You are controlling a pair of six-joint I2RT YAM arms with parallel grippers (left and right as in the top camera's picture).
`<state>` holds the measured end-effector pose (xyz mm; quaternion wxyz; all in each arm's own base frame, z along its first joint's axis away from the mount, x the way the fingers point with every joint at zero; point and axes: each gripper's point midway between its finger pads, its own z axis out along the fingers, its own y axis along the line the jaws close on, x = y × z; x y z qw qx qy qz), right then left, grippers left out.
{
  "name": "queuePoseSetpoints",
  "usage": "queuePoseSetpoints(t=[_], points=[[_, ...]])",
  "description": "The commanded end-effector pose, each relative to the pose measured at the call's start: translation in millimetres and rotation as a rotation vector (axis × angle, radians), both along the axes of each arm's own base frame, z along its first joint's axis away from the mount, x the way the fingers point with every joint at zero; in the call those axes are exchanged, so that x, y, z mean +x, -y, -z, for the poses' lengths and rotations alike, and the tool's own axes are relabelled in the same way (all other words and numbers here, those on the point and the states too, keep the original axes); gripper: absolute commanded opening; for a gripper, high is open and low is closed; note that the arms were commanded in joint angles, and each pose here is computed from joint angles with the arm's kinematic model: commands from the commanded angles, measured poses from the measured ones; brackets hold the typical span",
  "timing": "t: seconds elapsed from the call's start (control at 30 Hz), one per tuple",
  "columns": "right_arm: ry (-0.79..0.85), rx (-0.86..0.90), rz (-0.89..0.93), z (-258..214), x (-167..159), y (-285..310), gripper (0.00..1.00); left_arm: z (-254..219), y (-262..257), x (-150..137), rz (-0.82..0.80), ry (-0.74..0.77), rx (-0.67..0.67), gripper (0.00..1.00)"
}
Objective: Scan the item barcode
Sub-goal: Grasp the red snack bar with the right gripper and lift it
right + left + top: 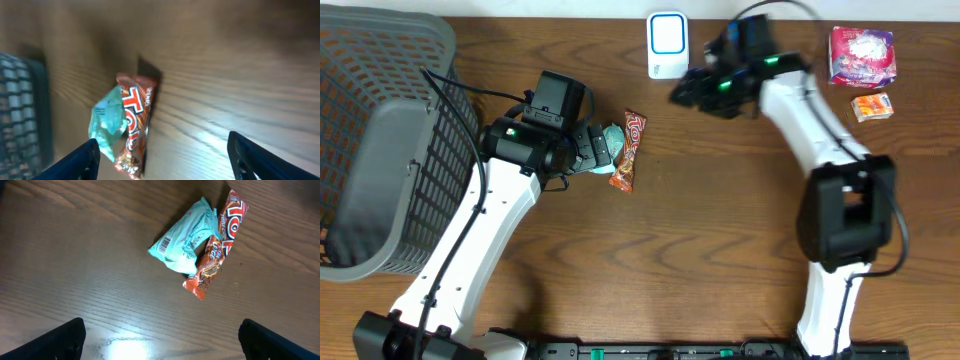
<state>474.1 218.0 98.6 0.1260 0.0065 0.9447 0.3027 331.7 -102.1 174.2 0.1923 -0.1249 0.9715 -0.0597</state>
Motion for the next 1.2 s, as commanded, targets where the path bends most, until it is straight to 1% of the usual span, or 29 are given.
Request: queuePoseSetpoints(t=[0.0,0.07,0.13,0.23,0.3,0.43,0.47,0.5,0.53,0.6,0.63,0.67,0.77,0.8,0.87,0.9,0.93,0.97,1.0,1.1,1.17], points=[[-0.047,-0.063,0.032,25.3,-12.5,-34.9,0.8,2.4,-2.9,-0.2,-0.018,-0.007,0.007,0.98],[-0.061,-0.074,0.012,34.4,-23.8,-59.3,0.78,2.4,-2.9,-0.2,-0.018,-0.007,0.007,0.98],[-0.075,-0.107,0.034,42.2,-29.9,-68.1,0.76,2.4,-2.9,-0.2,-0.018,-0.007,0.007,0.98],[-0.104,-0.168,0.095,59.2,-38.5,-77.8,0.75,2.4,-2.9,-0.2,-0.018,-0.007,0.007,0.98],[-0.122,-0.174,0.107,65.1,-42.4,-82.4,0.73,2.4,-2.9,-0.2,-0.018,-0.007,0.007,0.98],[-0.167,-0.218,0.105,94.6,-53.1,-88.1,0.68,2.4,-2.9,-0.2,-0.018,-0.007,0.007,0.98],[-0.175,-0.223,0.101,99.2,-54.9,-88.6,0.66,2.4,-3.0,-0.1,-0.019,-0.007,0.007,0.98],[-0.187,-0.234,0.098,107.2,-57.2,-88.4,0.61,2.4,-2.9,-0.2,-0.018,-0.007,0.007,0.98],[-0.196,-0.255,0.101,114.9,-58.7,-85.3,0.52,2.4,-2.9,-0.2,-0.018,-0.007,0.007,0.98],[-0.193,-0.315,0.119,121.2,-59.1,-74.3,0.31,2.4,-2.9,-0.2,-0.018,-0.007,0.007,0.98],[-0.186,-0.345,0.13,122.6,-58.4,-68.5,0.26,2.4,-3.0,-0.1,-0.019,-0.007,0.007,0.98],[-0.162,-0.375,0.117,121.1,-56.3,-63.3,0.25,2.4,-2.9,-0.2,-0.018,-0.007,0.007,0.98],[-0.116,-0.373,0.078,107.8,-48.5,-59.7,0.31,2.4,-3.0,-0.1,-0.019,-0.007,0.007,0.98],[-0.096,-0.371,0.061,101.7,-45.7,-58.0,0.3,2.4,-2.9,-0.2,-0.018,-0.007,0.007,0.98],[-0.063,-0.37,0.037,88.8,-42.4,-55.4,0.22,2.4,-2.9,-0.2,-0.018,-0.007,0.007,0.98],[-0.067,-0.372,0.038,88.4,-43.0,-54.3,0.15,2.4,-3.0,-0.1,-0.019,-0.007,0.007,0.98],[-0.074,-0.378,0.04,88.9,-44.2,-52.1,0.11,2.4,-2.9,-0.2,-0.018,-0.007,0.007,0.98],[-0.078,-0.4,0.048,90.2,-44.5,-46.9,0.07,2.4,-2.9,-0.2,-0.018,-0.007,0.007,0.98],[-0.075,-0.489,0.078,93.8,-44.3,-27.8,0.01,2.4,-2.9,-0.2,-0.018,-0.007,0.007,0.98],[-0.079,-0.542,0.086,95.2,-45.4,-15.0,0.01,2.4,-2.9,-0.2,-0.018,-0.007,0.007,0.98],[-0.027,-0.543,0.039,84.5,-35.6,-15.1,0.01,2.4,-2.9,-0.2,-0.018,-0.007,0.007,0.98]])
